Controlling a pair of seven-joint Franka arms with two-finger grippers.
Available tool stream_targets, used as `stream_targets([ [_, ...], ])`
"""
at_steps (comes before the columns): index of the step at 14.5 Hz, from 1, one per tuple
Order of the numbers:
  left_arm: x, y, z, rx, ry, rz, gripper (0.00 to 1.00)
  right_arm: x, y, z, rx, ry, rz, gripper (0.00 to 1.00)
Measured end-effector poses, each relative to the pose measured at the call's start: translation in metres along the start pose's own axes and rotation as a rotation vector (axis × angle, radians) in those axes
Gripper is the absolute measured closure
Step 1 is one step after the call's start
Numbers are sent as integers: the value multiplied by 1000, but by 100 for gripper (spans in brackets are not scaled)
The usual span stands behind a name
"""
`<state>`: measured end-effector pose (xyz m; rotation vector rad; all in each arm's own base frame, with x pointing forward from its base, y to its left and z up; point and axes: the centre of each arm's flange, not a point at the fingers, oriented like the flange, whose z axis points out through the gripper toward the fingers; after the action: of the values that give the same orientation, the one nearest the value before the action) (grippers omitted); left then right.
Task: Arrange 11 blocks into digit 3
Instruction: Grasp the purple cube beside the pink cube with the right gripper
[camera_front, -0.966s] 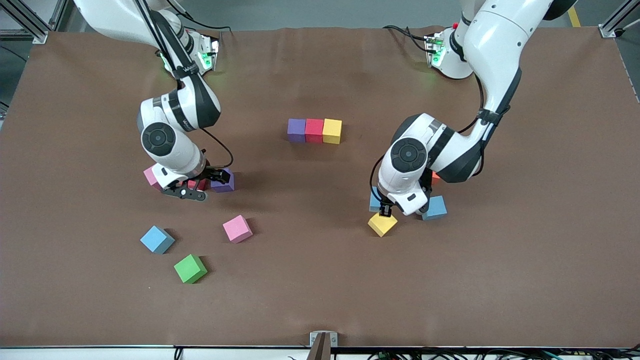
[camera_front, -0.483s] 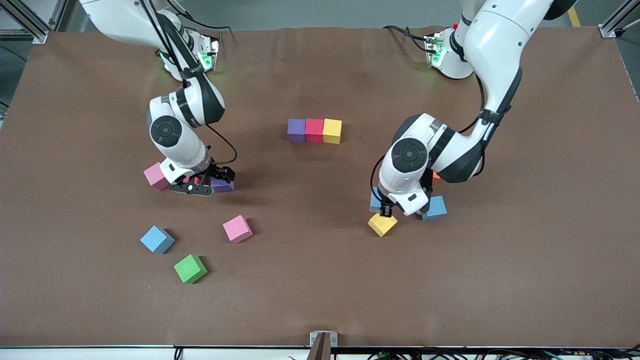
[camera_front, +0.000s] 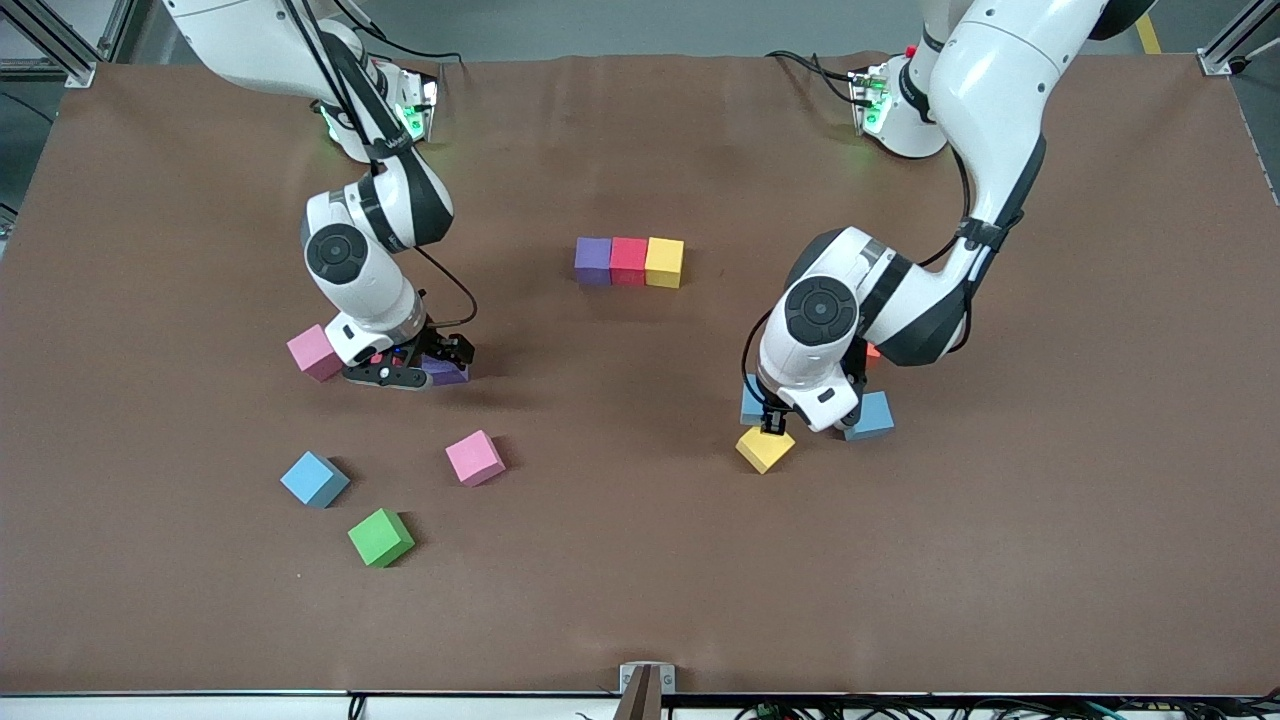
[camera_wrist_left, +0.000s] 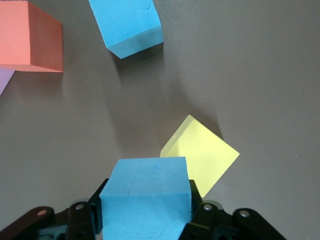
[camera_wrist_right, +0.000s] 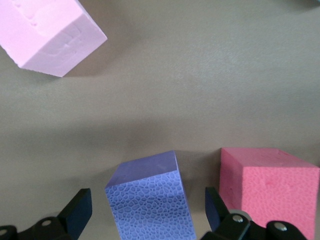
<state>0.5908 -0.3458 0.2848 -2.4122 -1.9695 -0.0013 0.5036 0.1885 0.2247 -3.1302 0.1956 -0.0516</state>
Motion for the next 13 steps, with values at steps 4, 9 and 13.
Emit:
stream_targets([
  [4,0,0,-1,-2,-1,0,38,-9,-4,12,-3,-6,-17,0],
  [9,0,1,-2,-4,-1,-1,38,-11,-3,15,-7,-11,-42,7],
  [13,0,1,-3,-6,-2,-1,38,-12,-3,14,-6,-11,-53,41],
])
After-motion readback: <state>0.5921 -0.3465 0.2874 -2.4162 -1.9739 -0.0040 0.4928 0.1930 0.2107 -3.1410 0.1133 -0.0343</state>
